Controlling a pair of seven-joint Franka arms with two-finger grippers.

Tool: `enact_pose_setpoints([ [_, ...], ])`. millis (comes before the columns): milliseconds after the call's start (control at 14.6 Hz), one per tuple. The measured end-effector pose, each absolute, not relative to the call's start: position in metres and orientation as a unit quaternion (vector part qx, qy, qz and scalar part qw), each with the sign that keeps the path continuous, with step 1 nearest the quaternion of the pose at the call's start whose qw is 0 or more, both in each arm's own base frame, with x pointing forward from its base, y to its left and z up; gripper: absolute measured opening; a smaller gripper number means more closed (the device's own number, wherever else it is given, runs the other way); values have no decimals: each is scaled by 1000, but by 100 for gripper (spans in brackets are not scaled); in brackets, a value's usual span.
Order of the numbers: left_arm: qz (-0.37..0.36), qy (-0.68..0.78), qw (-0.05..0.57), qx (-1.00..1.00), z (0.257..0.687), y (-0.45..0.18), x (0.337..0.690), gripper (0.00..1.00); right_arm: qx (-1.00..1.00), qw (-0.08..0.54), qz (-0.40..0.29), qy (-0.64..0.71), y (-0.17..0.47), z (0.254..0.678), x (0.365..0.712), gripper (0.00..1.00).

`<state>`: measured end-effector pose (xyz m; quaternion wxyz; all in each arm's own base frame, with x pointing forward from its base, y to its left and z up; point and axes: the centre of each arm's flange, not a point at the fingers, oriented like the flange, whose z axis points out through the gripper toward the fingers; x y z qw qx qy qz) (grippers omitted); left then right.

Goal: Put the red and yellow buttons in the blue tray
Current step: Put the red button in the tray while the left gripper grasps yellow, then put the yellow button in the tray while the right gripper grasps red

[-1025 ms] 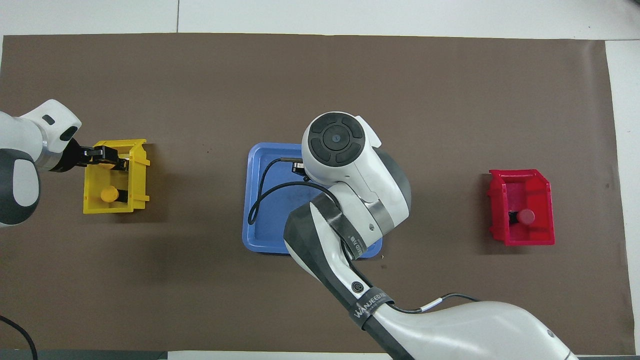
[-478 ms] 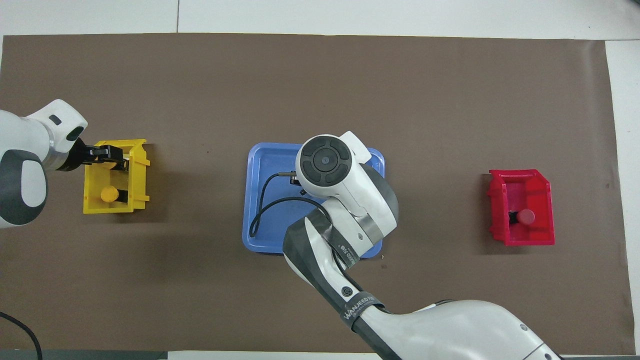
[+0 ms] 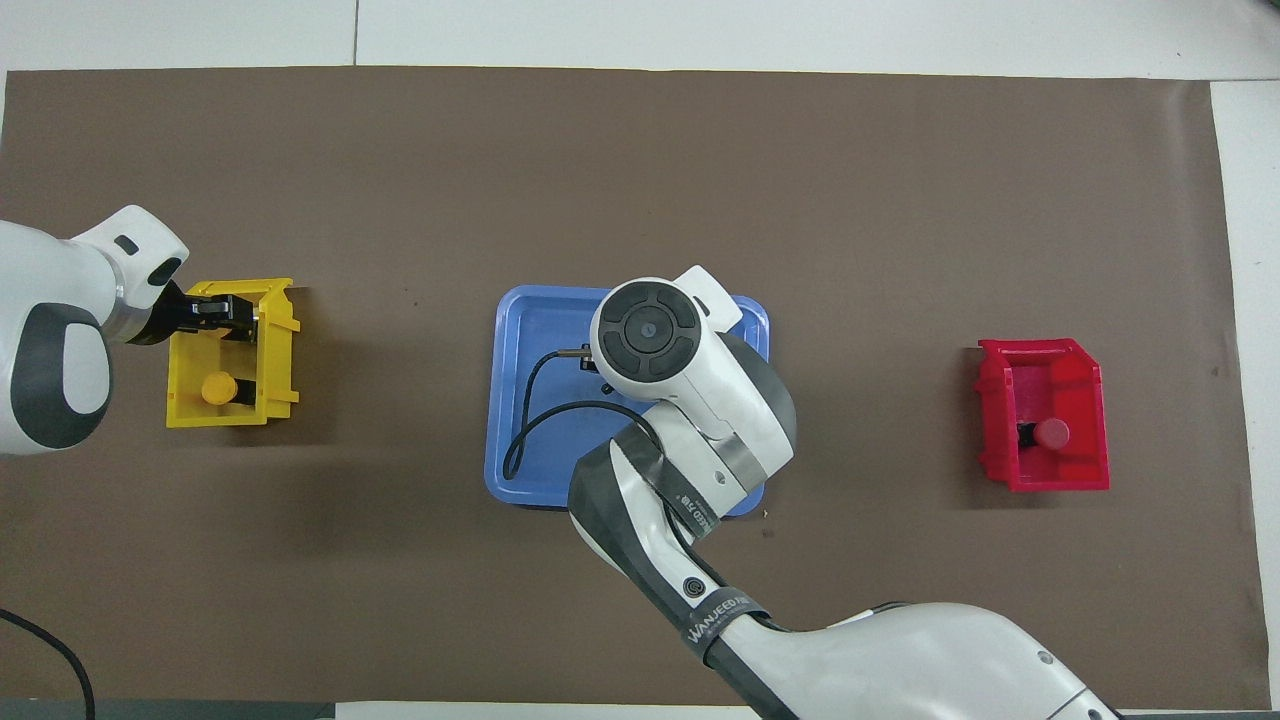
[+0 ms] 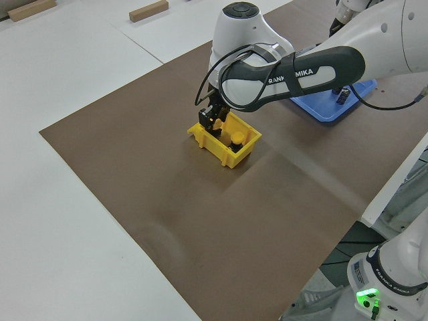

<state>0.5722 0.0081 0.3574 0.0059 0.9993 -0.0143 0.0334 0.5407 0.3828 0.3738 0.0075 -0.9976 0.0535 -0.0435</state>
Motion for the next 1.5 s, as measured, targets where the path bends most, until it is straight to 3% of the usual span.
enact_pose_setpoints([
  [205,10,-15,7,1000,379,8,579,41,-996,4,-49,67,325,437,560,64],
  [342,-18,-19,9,1000,432,4,588,41,-998,-7,-34,55,249,473,555,64],
  [547,-15,-14,10,1000,497,-44,592,41,-1000,-10,-24,13,136,480,527,64],
  [752,-21,-16,9,1000,477,-151,571,41,-999,-10,-14,-27,40,465,492,64],
  [1025,-22,-13,4,1000,444,-275,520,41,-999,1,-9,-41,-37,442,475,67],
  [1299,9,-1,28,1000,415,-352,474,41,-998,10,-18,-53,-57,409,476,64],
  [1504,22,7,59,998,397,-375,470,41,-997,9,-14,-72,-54,393,478,63],
])
